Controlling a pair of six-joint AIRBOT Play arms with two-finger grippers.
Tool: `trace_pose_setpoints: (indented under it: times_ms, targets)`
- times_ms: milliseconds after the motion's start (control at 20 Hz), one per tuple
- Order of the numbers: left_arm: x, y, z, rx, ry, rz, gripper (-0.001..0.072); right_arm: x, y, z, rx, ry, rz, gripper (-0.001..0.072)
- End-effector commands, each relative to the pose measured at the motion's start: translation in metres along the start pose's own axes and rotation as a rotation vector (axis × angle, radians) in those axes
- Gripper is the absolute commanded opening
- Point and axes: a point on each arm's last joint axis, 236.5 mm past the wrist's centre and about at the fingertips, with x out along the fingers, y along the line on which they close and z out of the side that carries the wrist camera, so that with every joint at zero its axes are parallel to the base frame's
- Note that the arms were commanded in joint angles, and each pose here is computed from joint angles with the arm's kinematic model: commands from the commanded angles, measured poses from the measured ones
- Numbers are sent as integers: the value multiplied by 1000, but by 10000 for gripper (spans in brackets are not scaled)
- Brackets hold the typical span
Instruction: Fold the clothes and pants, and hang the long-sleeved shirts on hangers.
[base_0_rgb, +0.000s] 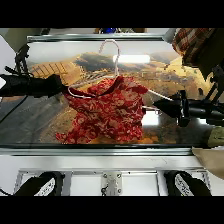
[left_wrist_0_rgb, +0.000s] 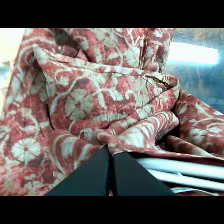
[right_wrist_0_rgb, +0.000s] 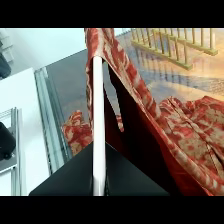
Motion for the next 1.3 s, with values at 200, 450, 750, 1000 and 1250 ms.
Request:
trace_pose_setpoints:
  times_ms: [200, 450, 750, 1000, 1250]
  targets:
    - [-42, -50, 3, 153, -3, -34, 21, 11, 6, -19, 18, 89, 15, 8]
    - [-63, -120, -9, 311, -28, -148, 21, 32, 15, 12, 10, -31, 47, 8]
    - [-99, -163, -7, 439, -129, -101, 20, 42, 25, 29, 16, -97, 81, 8]
    - [-97, -200, -10, 532, -94, -111, 21, 55, 24, 33, 14, -111, 58, 8]
    - [-81, -198, -22, 546, -66, -104, 22, 52, 26, 51, 33, -188, 70, 8]
